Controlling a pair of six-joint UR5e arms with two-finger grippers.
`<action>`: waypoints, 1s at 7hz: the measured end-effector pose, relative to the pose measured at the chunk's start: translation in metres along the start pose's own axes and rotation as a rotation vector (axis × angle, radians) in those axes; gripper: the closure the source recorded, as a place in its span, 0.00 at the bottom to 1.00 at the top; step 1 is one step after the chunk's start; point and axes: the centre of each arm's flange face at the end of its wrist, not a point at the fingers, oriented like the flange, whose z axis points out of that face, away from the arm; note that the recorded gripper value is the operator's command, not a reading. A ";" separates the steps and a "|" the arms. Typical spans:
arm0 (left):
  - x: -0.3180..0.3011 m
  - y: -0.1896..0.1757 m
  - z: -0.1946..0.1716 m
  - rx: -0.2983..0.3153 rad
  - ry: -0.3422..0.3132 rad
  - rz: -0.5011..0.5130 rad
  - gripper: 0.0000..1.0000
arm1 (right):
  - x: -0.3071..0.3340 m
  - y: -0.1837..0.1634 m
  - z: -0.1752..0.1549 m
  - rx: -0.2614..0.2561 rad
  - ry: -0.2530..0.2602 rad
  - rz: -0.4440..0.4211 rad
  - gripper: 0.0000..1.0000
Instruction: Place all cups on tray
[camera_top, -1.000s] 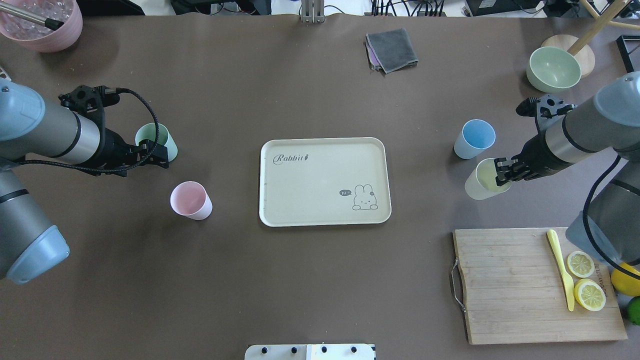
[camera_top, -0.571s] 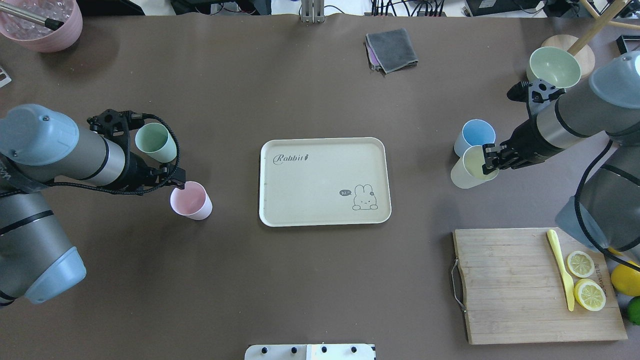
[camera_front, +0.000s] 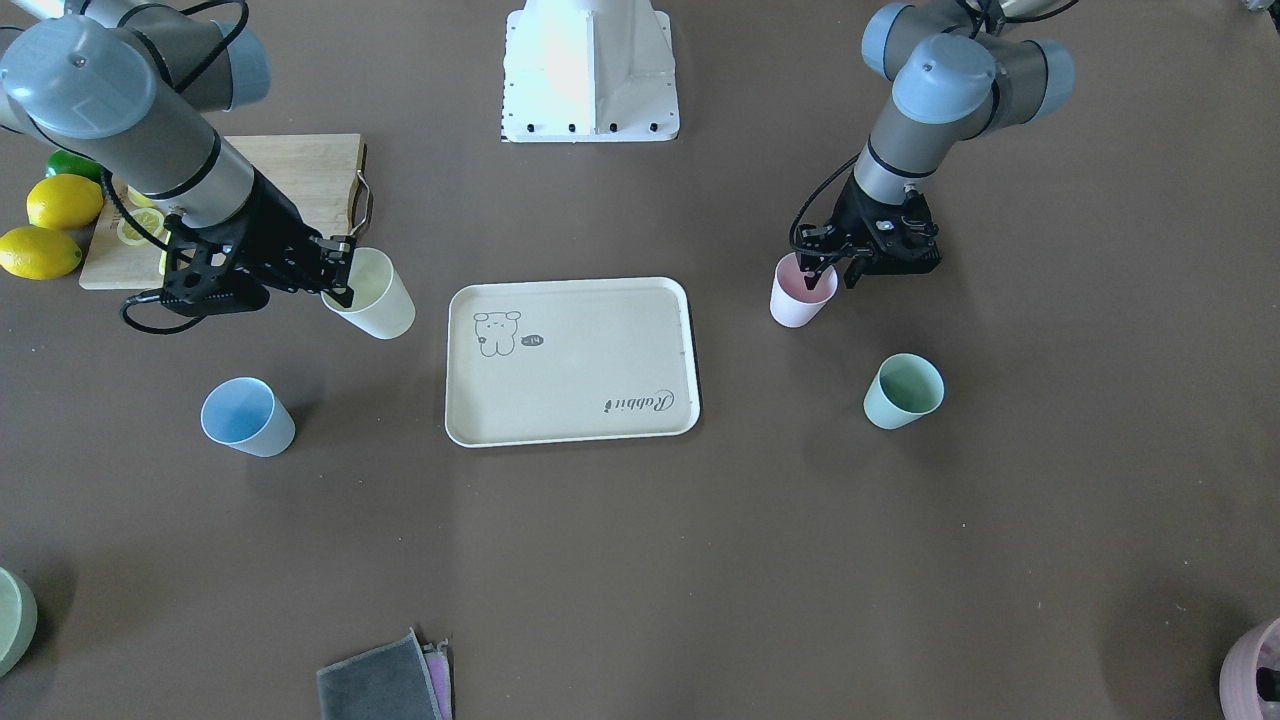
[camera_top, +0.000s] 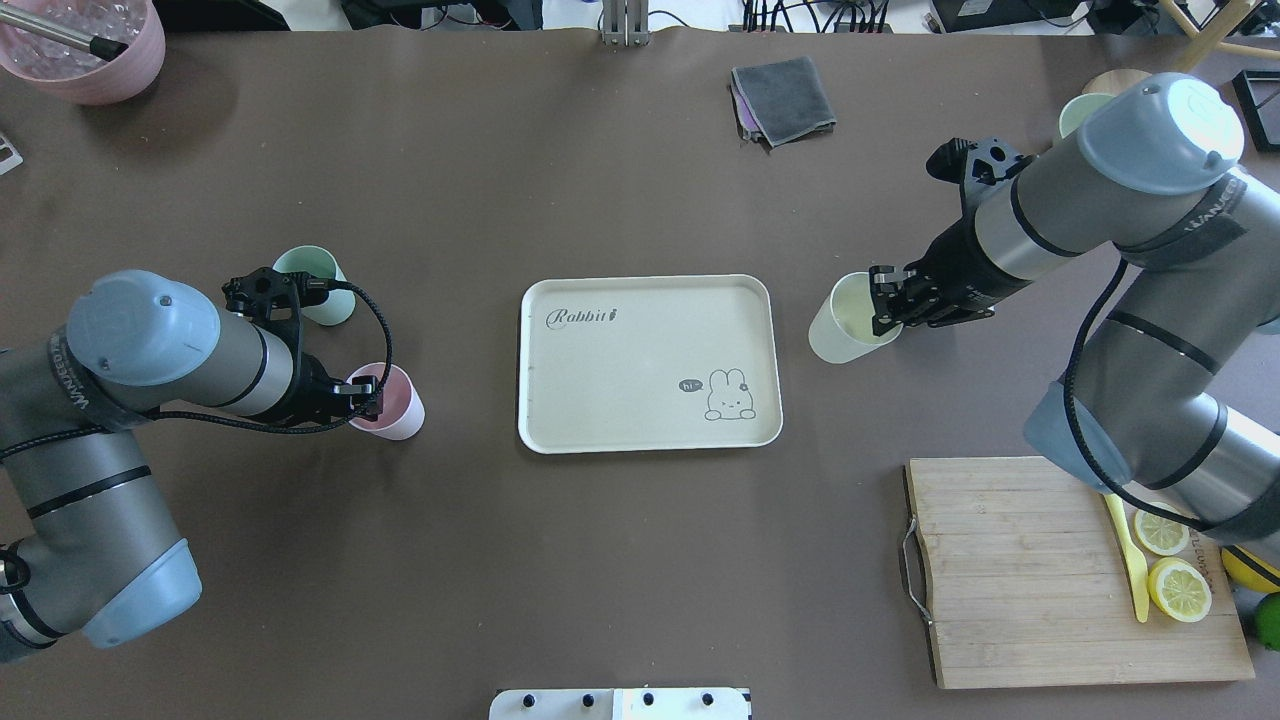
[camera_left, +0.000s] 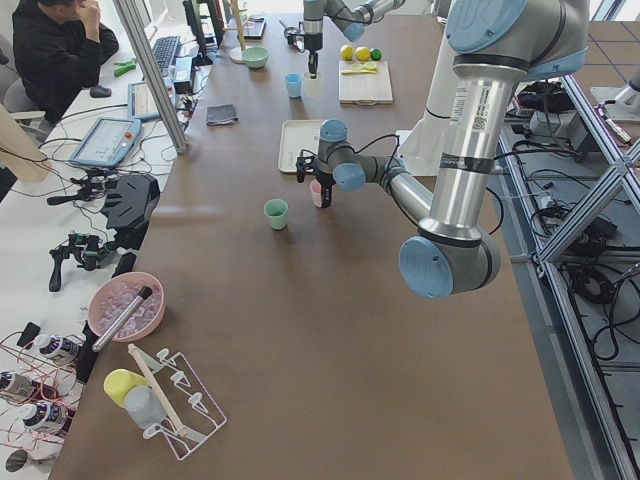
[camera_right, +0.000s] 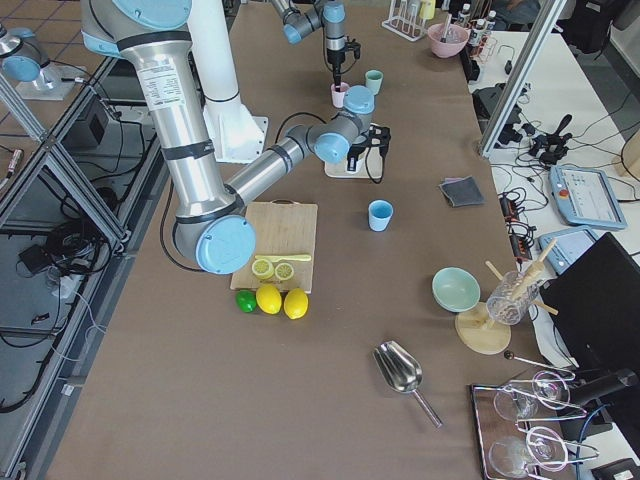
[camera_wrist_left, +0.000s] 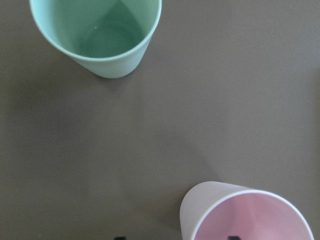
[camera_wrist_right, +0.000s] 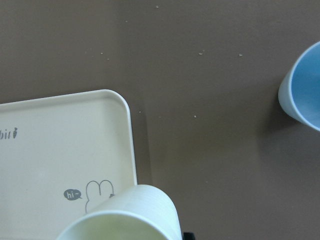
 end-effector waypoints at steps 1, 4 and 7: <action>0.003 0.000 0.000 0.003 0.004 0.003 1.00 | -0.018 0.007 0.010 0.000 0.002 -0.012 1.00; 0.015 -0.021 -0.032 0.015 0.065 -0.012 1.00 | -0.054 0.021 0.040 0.000 0.015 -0.028 1.00; 0.059 -0.058 -0.073 0.023 0.084 -0.053 1.00 | -0.089 0.019 0.086 0.007 0.056 -0.032 1.00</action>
